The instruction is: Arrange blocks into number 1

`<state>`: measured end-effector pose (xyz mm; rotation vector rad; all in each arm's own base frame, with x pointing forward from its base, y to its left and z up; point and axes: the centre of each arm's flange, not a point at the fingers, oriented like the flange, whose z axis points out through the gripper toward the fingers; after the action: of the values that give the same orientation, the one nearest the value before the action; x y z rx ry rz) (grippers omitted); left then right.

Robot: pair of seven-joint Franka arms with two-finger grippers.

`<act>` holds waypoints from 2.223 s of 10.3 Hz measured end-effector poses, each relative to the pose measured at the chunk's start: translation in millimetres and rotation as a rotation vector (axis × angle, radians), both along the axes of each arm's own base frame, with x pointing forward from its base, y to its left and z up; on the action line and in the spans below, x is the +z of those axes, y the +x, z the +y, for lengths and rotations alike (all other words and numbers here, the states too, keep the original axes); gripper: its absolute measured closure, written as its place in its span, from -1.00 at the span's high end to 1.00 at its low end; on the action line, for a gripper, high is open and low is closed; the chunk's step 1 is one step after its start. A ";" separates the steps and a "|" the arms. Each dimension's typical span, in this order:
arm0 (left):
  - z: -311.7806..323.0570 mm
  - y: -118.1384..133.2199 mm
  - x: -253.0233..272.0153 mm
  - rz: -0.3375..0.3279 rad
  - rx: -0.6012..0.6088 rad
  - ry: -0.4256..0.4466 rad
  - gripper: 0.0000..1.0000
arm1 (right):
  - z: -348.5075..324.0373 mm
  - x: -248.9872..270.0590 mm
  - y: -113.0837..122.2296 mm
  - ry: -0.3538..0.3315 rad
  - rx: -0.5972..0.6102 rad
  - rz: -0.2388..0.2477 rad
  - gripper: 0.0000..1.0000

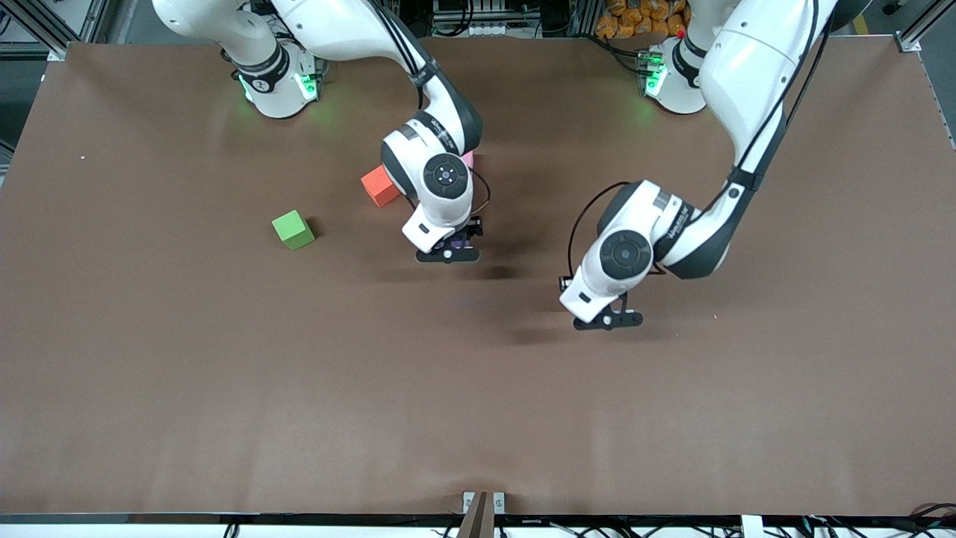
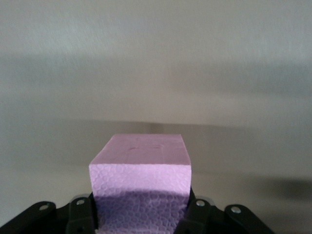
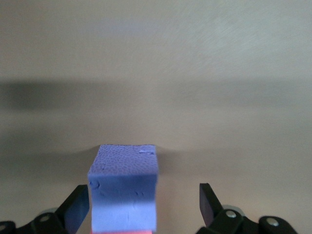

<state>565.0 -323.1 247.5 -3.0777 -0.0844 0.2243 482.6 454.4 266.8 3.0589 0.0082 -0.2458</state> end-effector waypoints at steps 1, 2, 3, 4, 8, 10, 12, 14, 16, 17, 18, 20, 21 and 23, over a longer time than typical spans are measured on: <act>-1.7 -17.8 -0.6 -0.014 0.002 -0.002 0.18 | -11.6 34.5 16.7 0.011 -0.026 0.006 1.00; -6.7 -38.6 0.6 -0.017 0.004 -0.001 0.18 | -26.7 67.5 34.1 0.026 -0.056 0.003 1.00; -19.6 -63.0 3.5 -0.012 0.012 0.002 0.18 | -46.0 93.9 53.2 0.038 -0.091 -0.003 1.00; -40.6 -90.4 7.5 -0.006 0.025 0.003 0.18 | -69.4 112.5 74.1 0.048 -0.133 -0.012 1.00; -152.6 -226.8 30.3 0.036 0.099 -0.021 0.18 | -170.7 160.5 136.2 0.052 -0.291 -0.072 1.00; -193.9 -299.3 41.8 0.052 0.118 -0.019 0.18 | -227.8 203.9 145.1 -0.001 -0.305 -0.115 1.00; -224.2 -368.3 44.2 0.050 0.115 -0.004 0.18 | -273.7 240.9 147.8 -0.013 -0.282 -0.156 1.00; -244.9 -425.6 46.0 0.046 0.098 -0.016 0.18 | -321.1 268.9 146.9 -0.008 -0.244 -0.166 1.00; -254.6 -451.9 44.1 0.052 0.081 -0.042 0.18 | -364.3 294.8 138.7 -0.001 -0.219 -0.156 1.00; -256.0 -451.4 37.9 0.042 0.062 -0.054 0.18 | -380.8 306.4 134.3 0.007 -0.208 -0.159 1.00; -255.8 -446.2 27.8 0.023 0.036 -0.058 0.18 | -390.8 314.6 131.2 0.015 -0.196 -0.164 1.00; -256.4 -435.9 4.5 0.029 0.014 -0.056 0.18 | -395.0 322.7 124.6 0.027 -0.163 -0.152 1.00; -257.2 -433.2 -4.9 0.043 0.010 -0.051 0.18 | -395.7 324.5 122.8 0.032 -0.130 -0.146 1.00; -256.2 -424.1 -15.8 0.045 0.008 -0.042 0.18 | -395.3 324.7 122.6 0.036 -0.085 -0.144 1.00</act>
<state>140.8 -579.3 231.7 -3.1129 -0.0906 0.2998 605.3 59.1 591.5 3.1089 -0.1265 -0.0302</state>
